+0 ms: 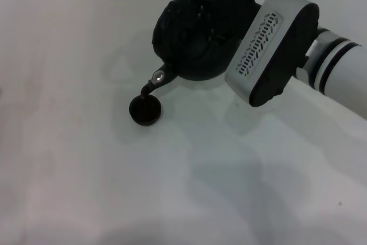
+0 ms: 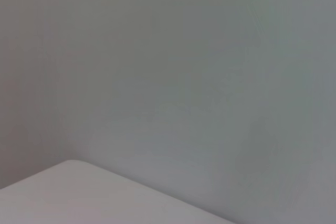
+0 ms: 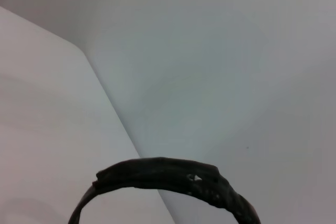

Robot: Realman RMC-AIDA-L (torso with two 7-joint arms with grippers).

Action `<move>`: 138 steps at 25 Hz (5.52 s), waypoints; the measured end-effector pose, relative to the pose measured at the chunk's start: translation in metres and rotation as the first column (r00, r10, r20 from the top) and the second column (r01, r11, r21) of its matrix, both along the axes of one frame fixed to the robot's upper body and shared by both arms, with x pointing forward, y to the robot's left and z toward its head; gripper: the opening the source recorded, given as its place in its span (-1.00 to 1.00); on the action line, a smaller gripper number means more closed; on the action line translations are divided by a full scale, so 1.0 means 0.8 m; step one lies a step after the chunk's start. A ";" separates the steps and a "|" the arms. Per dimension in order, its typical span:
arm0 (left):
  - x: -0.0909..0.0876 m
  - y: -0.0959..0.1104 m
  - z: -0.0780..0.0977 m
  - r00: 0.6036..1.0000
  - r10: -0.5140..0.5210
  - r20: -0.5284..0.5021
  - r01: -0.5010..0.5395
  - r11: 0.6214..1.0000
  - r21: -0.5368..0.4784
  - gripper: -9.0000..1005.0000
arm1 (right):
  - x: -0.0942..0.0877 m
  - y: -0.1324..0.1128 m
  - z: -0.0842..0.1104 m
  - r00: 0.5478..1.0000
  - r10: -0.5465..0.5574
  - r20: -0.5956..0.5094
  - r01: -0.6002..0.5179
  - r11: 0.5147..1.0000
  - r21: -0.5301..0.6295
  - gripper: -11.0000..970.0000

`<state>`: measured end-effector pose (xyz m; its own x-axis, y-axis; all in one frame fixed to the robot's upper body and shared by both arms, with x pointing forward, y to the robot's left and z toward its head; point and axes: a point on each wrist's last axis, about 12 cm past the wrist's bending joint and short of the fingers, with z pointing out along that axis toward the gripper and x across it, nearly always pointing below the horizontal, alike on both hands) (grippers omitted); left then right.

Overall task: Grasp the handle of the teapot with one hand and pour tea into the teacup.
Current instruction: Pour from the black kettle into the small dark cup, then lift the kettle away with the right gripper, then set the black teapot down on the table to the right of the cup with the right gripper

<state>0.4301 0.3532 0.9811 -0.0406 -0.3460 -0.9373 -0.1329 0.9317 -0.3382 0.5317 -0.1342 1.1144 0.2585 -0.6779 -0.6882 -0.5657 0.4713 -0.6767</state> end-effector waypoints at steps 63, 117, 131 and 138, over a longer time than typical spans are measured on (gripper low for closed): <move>0.005 -0.002 0.003 1.000 -0.006 0.017 0.007 1.000 -0.009 0.77 | -0.014 -0.007 -0.003 0.994 -0.084 -0.073 0.092 0.989 0.119 -0.75; 0.010 -0.005 0.003 1.000 -0.023 0.010 0.023 1.000 -0.005 0.77 | -0.025 -0.170 -0.074 0.779 -0.212 -0.590 0.556 0.668 0.494 -0.75; 0.008 -0.006 0.002 1.000 -0.016 0.008 0.016 1.000 -0.011 0.77 | -0.024 -0.172 -0.076 0.780 -0.204 -0.592 0.549 0.677 0.490 -0.74; 0.009 -0.007 0.002 1.000 -0.021 0.007 0.021 1.000 -0.012 0.77 | -0.025 -0.176 -0.077 0.785 -0.195 -0.587 0.537 0.688 0.489 -0.55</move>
<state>0.4371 0.3476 0.9825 -0.0413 -0.3565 -0.9334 -0.1112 0.9300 -0.3503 0.5117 -0.2748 1.0529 -0.3731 -0.0357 -0.9271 -0.4003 0.9077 0.1261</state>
